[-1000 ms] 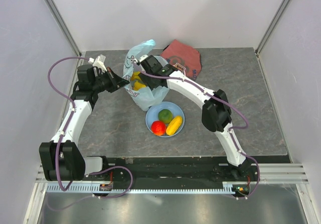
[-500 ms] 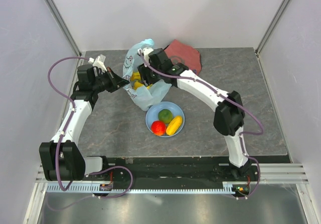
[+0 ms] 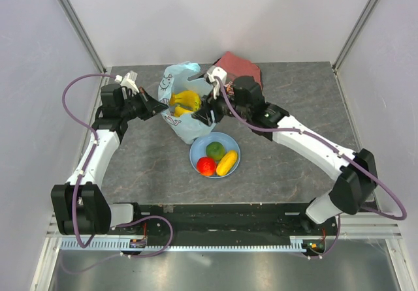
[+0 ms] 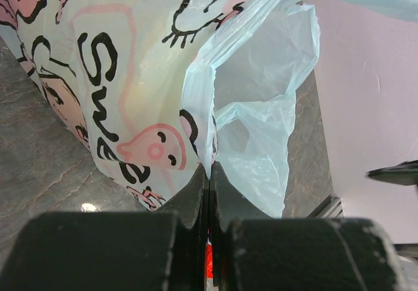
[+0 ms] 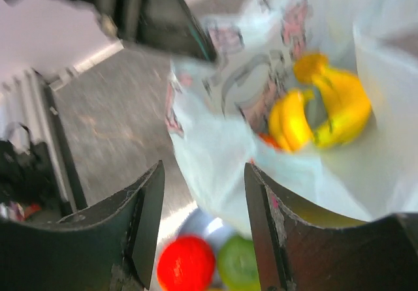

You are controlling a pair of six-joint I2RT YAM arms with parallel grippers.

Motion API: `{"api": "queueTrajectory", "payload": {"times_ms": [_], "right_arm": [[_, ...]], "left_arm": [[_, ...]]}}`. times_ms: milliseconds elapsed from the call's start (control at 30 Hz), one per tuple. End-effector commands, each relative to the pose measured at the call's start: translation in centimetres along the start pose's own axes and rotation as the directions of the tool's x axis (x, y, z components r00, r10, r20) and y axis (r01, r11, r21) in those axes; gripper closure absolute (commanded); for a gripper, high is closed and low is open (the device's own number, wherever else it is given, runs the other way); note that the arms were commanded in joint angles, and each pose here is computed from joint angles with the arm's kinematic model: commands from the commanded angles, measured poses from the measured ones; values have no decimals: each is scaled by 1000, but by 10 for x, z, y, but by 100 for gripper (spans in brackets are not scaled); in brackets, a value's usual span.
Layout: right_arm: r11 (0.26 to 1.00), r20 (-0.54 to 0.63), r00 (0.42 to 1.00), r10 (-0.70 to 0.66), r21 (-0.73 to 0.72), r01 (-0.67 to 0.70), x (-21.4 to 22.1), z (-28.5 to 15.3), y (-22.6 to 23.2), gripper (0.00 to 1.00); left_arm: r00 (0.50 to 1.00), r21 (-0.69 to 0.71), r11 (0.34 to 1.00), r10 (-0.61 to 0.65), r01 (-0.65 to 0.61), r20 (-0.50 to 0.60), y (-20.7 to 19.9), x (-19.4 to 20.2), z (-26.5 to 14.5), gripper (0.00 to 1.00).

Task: Place the fruits into the plastic bag

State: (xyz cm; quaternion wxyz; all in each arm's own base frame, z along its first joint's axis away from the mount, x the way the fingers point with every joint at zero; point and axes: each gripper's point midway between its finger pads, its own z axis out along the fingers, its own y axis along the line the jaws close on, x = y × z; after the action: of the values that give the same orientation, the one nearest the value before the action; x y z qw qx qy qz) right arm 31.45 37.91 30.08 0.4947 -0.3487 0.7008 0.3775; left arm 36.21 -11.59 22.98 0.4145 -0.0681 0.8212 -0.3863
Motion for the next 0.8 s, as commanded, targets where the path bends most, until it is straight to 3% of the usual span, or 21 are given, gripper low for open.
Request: {"api": "queueTrajectory", "payload": {"times_ms": [0, 167, 367, 767], "right_arm": [[993, -150, 988, -45, 102, 60, 57, -28, -18, 41], [978, -273, 961, -38, 185, 91, 115, -63, -29, 40], [973, -420, 908, 11, 213, 87, 168, -65, -40, 40], [963, -533, 845, 39, 245, 110, 194, -20, -52, 41]], "left_arm": [[1000, 5, 1000, 10, -11, 29, -3, -9, 3, 98], [999, 1, 1000, 15, -15, 31, -2, -13, 4, 98], [1000, 7, 1000, 10, -10, 23, -3, -14, 7, 98], [999, -7, 1000, 19, -19, 30, -4, -12, -1, 99]]}}
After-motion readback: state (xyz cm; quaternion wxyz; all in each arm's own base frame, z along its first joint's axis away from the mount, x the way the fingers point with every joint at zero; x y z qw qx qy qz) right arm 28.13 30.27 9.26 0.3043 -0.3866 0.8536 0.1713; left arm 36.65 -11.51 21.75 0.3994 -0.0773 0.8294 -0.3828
